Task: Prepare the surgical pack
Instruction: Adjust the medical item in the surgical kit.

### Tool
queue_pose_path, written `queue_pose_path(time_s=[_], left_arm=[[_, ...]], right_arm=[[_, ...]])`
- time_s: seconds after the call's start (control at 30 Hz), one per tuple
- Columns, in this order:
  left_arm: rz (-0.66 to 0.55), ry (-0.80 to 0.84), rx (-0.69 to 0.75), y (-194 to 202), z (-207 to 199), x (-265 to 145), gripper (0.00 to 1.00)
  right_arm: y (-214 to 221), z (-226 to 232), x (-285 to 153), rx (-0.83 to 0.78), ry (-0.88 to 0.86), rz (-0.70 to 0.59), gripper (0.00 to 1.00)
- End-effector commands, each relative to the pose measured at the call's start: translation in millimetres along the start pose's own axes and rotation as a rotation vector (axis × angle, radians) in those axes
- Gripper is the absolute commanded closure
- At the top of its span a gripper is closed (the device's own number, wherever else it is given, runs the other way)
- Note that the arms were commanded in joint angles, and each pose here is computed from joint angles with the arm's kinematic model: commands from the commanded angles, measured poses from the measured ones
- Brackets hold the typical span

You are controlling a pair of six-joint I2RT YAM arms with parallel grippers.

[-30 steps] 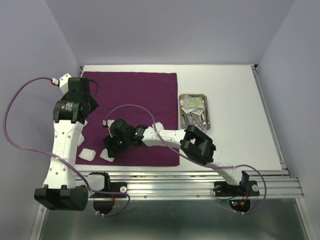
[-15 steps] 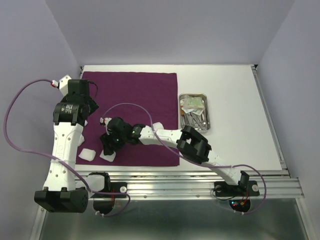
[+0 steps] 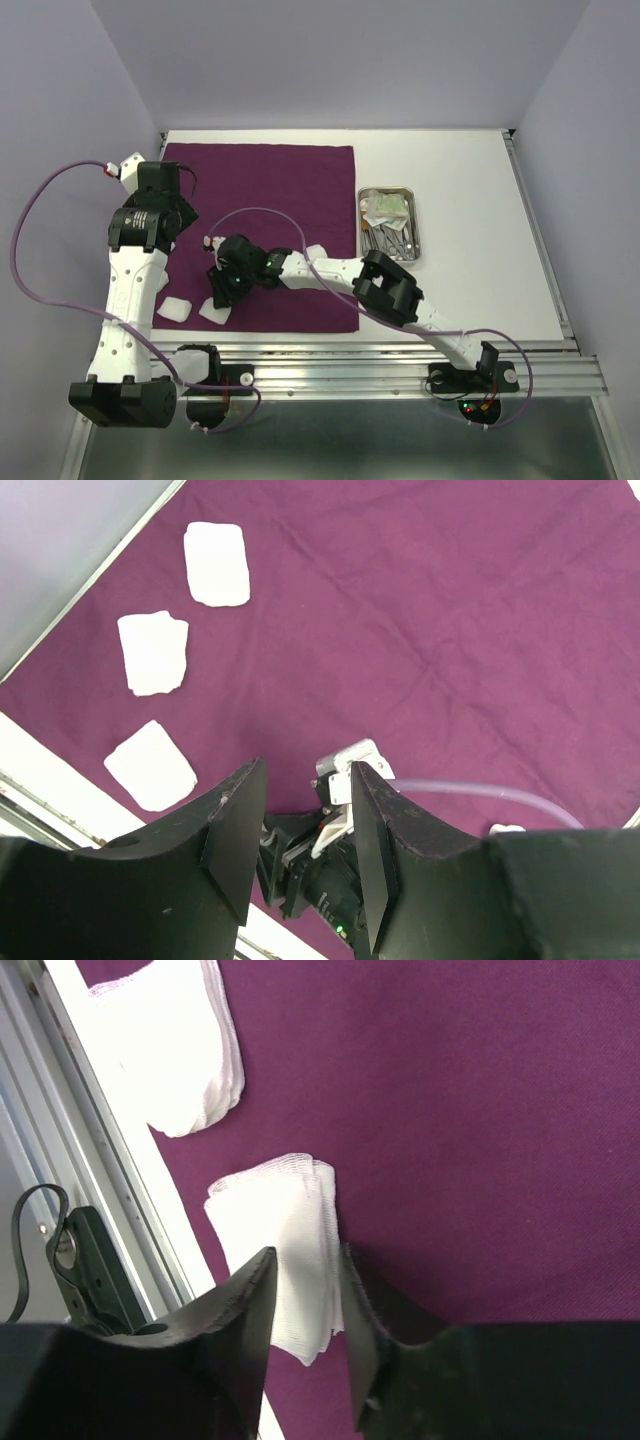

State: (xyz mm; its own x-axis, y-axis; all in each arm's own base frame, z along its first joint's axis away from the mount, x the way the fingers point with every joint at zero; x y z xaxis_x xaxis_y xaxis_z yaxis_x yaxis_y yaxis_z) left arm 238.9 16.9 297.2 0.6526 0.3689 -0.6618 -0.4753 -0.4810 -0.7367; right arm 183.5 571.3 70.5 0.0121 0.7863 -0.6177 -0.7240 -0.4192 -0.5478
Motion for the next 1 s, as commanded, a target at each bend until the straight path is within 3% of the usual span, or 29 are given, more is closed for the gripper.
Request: queue_pose_path(time_s=[0.0,0.07,0.37,0.73,0.97], left_arm=[[-0.029,0.016,-0.006,-2.9,1.9,-4.3,0.49],[-0.03,0.014,-0.007,-2.5,2.2,-4.0,0.49],[-0.03,0.014,-0.009,-2.3,1.7,-2.9,0.5],[-0.029,0.018,-0.008,-2.0,0.8,-1.5,0.5],[-0.023,0.017,-0.004,-0.8,-0.2,1.1,0.5]], right_arm=[[12.5,0.7,-5.1,0.014,0.004,0.055,0.66],[9.7,3.0,-7.9,0.011,0.003,0.047,0.69],[-6.8,13.6,-26.5,-0.001,0.022,-0.009,0.99],[-35.2,15.2,-66.8,0.03,0.162,-0.198,0.99],[-39.9,4.2,-74.4,0.081,0.197,-0.234,0.99]])
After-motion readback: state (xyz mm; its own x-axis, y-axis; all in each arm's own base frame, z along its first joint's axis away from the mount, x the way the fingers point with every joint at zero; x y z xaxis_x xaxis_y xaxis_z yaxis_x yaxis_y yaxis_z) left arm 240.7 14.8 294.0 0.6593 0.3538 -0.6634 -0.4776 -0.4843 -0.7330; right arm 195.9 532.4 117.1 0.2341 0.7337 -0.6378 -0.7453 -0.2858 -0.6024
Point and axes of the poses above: each gripper's point midway between its finger pads, its own x axis out along the fingers, its own z axis along the line the jaws close on, y = z × x, the point moved 5 cm from there along -x, back along the fingers, and after that the axes turned 3 degrees about x, right-handed, at the moved point
